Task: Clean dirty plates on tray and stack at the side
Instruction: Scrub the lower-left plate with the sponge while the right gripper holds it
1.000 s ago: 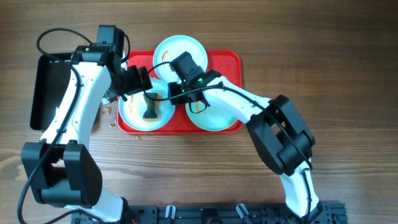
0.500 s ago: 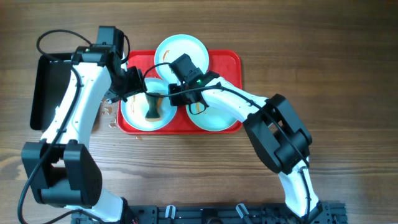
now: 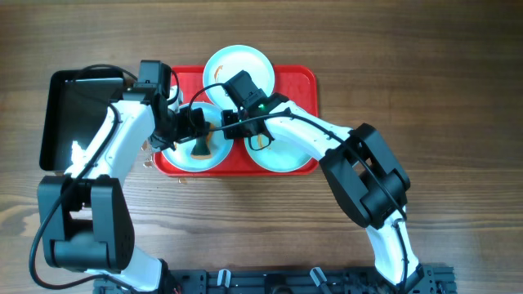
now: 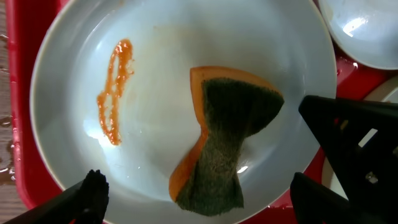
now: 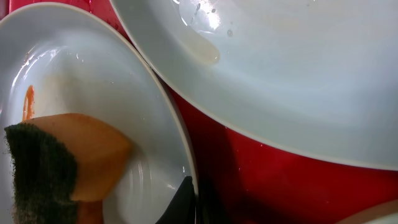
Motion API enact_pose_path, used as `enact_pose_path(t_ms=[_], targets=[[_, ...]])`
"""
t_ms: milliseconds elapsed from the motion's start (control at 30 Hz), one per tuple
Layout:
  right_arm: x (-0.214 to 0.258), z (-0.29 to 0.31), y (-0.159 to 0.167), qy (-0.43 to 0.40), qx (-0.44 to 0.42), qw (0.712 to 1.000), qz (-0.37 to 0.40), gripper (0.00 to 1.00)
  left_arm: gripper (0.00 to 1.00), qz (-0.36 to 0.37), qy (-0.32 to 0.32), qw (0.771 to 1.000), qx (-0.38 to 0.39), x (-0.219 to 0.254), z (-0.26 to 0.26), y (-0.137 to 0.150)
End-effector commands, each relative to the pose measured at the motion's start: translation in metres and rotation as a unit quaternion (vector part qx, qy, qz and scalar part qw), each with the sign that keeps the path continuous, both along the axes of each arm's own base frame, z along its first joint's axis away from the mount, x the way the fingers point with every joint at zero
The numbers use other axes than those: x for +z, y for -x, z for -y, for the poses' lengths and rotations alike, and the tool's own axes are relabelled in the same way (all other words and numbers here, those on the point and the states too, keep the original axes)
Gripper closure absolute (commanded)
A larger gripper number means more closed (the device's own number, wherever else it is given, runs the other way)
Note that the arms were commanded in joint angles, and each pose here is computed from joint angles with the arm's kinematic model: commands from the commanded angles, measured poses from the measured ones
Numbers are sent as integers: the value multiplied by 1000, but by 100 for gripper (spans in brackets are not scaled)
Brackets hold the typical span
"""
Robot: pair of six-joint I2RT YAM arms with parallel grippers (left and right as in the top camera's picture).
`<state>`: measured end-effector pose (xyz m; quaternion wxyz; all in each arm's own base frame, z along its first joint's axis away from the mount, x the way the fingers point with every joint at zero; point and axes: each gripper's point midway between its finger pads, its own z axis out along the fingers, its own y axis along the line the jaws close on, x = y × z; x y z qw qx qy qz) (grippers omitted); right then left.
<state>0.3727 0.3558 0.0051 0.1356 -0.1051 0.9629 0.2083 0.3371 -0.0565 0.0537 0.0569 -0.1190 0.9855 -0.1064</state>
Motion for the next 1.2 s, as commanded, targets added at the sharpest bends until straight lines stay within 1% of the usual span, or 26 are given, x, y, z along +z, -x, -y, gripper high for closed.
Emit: enact_pose_path(t_ms=[0, 200, 300, 400, 567, 633, 1000, 1167], targets=[[-10, 1, 2, 14, 3, 1000, -6, 96, 15, -6, 17, 999, -26, -17, 8, 9], [-10, 1, 2, 14, 3, 1000, -6, 96, 26, 9, 16, 999, -40, -27, 8, 8], [-10, 1, 2, 13, 3, 1000, -6, 96, 25, 18, 14, 997, -74, -27, 13, 7], [-10, 1, 2, 14, 3, 1000, -6, 96, 24, 28, 12, 996, -87, -26, 22, 4], [-10, 1, 2, 14, 4, 1000, -6, 96, 24, 48, -35, 993, -104, -27, 24, -3], [-10, 1, 2, 14, 4, 1000, -6, 96, 23, 52, -40, 992, -109, -27, 27, -4], [-11, 2, 3, 18, 12, 1000, -4, 96, 26, 57, -59, 991, -109, -28, 23, -6], [-11, 2, 4, 19, 12, 1000, -5, 96, 24, 55, -59, 991, -109, -32, 23, -7]])
